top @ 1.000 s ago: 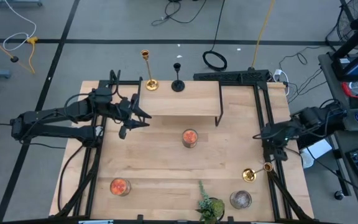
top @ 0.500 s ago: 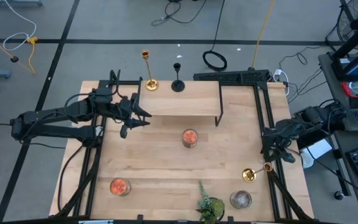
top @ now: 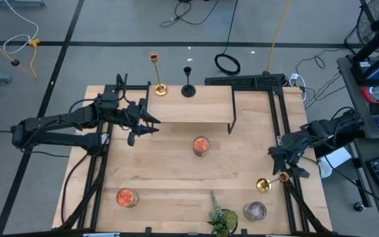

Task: Pick & Place candle stick holders
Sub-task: Put the gold candle holder on the shelf aligned with the other gold and black candle holders

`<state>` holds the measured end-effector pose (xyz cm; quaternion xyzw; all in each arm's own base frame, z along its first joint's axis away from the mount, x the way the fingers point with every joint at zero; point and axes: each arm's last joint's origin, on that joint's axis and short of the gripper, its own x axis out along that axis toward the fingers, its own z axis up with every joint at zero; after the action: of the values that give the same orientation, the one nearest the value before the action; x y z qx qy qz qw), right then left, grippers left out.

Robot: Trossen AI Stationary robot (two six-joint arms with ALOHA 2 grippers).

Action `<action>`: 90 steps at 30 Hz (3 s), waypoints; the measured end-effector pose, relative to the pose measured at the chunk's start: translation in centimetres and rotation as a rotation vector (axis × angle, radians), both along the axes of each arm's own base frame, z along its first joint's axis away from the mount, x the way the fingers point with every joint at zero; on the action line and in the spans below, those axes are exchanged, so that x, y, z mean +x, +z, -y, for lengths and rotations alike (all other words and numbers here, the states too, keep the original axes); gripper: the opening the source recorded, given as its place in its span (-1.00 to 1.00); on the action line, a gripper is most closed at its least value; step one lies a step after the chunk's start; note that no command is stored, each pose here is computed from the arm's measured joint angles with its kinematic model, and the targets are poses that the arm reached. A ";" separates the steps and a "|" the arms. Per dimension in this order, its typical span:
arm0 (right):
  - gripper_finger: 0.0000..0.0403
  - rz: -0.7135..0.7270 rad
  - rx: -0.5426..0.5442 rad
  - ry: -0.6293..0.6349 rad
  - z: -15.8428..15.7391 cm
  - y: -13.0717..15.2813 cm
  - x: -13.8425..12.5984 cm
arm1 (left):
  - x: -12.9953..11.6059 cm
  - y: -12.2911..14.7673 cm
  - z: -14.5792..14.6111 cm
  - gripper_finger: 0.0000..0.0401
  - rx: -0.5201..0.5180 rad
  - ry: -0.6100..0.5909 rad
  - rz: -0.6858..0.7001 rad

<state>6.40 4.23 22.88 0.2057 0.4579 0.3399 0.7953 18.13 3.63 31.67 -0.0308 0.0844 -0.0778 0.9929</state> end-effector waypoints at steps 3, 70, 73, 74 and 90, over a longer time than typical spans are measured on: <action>0.04 0.003 0.068 0.065 -0.4 -1.5 0.6 | 0.0 0.0 0.0 -0.24 0.000 0.000 0.000; -0.02 0.206 0.322 -0.115 -1.2 -1.8 2.9 | 0.0 0.0 0.0 -0.24 0.125 -0.020 0.021; -0.02 0.208 0.305 -0.138 -1.1 -1.9 2.9 | 0.0 0.0 0.0 -0.24 0.125 -0.020 0.021; -0.03 0.219 0.281 -0.161 -1.1 -2.0 3.0 | 0.0 0.0 0.0 -0.24 0.126 -0.020 0.021; -0.03 0.329 -0.002 -0.251 -0.4 -3.2 3.0 | 0.0 0.0 0.0 -0.24 0.126 -0.020 0.021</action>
<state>9.39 4.64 19.65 0.2019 0.2929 0.2667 0.8957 18.13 3.63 31.68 0.0332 0.0789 -0.0825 0.9929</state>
